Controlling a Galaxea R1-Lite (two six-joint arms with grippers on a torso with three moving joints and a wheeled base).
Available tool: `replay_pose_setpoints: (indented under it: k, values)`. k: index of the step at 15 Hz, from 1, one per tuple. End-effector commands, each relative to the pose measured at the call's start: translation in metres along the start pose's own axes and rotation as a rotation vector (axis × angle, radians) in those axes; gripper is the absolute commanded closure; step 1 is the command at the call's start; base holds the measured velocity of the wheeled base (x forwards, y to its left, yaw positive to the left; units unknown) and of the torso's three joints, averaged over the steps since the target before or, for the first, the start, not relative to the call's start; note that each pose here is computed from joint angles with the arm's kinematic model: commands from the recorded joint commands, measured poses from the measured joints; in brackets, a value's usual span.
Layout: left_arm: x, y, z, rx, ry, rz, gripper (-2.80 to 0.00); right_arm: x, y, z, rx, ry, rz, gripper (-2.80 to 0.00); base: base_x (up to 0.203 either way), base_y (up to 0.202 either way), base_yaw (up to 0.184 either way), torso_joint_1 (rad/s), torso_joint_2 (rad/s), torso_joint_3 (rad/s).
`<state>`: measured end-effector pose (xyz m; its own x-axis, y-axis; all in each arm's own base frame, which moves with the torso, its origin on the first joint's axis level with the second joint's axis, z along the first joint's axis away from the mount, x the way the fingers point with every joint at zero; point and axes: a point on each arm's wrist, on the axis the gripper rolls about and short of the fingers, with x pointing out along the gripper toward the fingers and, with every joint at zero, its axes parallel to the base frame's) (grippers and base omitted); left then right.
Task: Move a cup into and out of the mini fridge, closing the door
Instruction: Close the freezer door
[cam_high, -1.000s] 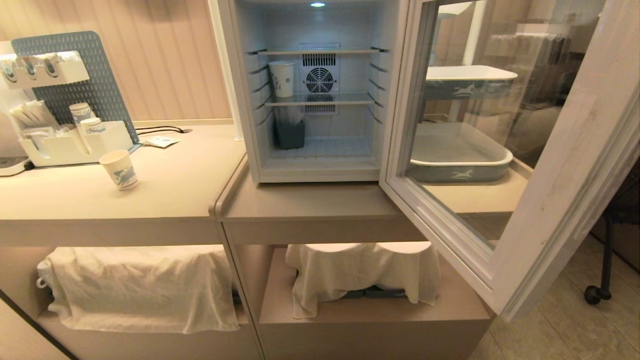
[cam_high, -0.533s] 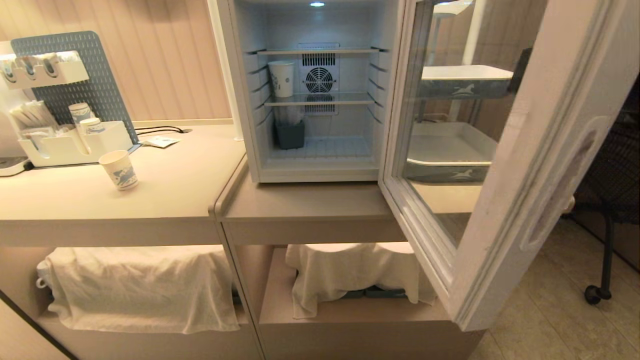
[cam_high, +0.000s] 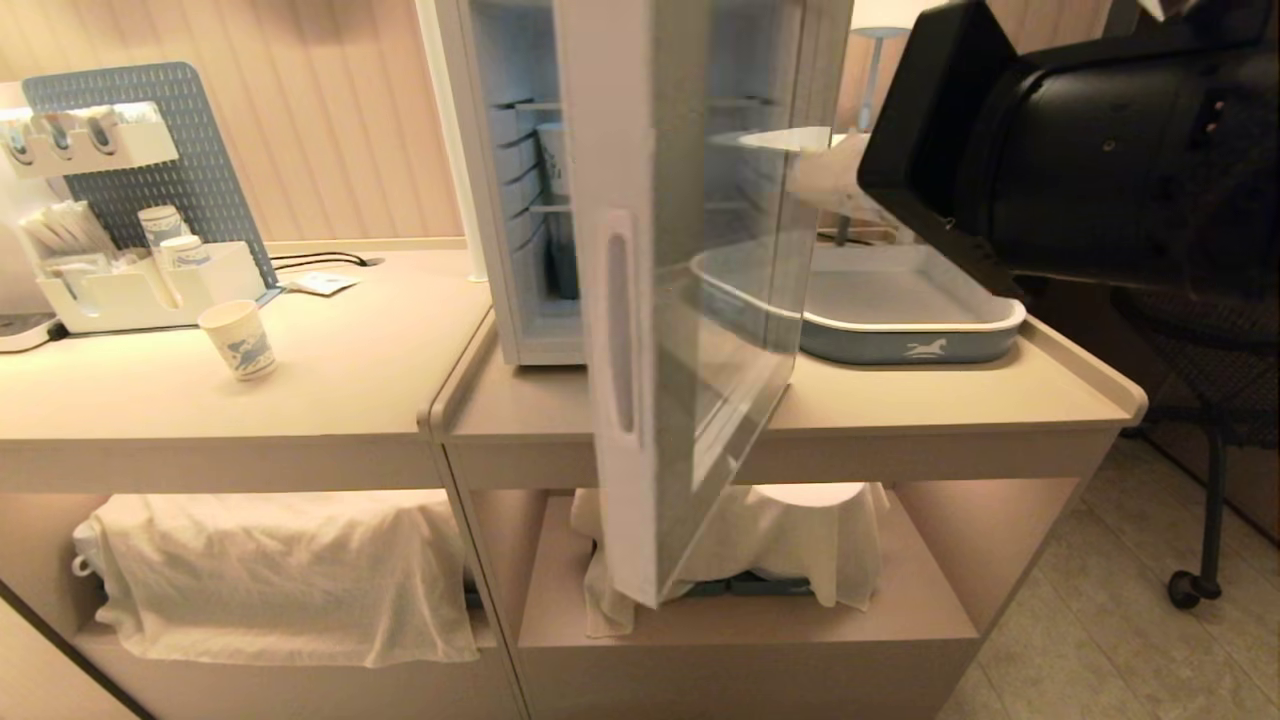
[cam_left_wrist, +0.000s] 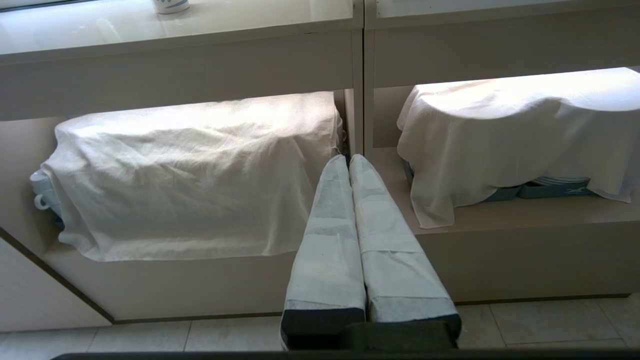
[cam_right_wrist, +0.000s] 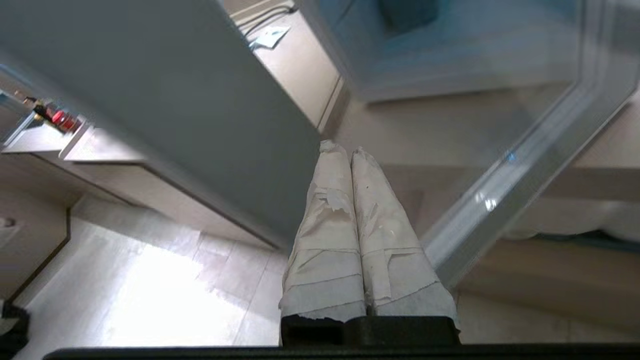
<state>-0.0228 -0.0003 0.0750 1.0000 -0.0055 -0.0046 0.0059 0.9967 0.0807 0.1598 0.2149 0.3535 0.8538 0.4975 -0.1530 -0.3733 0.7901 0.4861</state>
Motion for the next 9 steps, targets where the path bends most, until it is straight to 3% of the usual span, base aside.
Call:
replay_pose_setpoints:
  k: [1,6,9]
  values:
    - [0.0,0.0,0.0,0.001,0.0,0.0,0.0,0.002,-0.006,0.004,0.003,-0.015,-0.025,0.0,0.0,0.0,0.0,0.0,0.0,0.0]
    - [0.0,0.0,0.0,0.001,0.0,-0.002,0.0,0.018,-0.059,0.037,-0.004,-0.119,-0.223,0.0,0.0,0.0,0.0,0.0,0.0,0.0]
    - [0.0,0.0,0.0,0.001,0.0,-0.001,0.0,0.043,-0.07,0.031,-0.051,-0.097,-0.283,0.0,0.0,0.0,0.0,0.0,0.0,0.0]
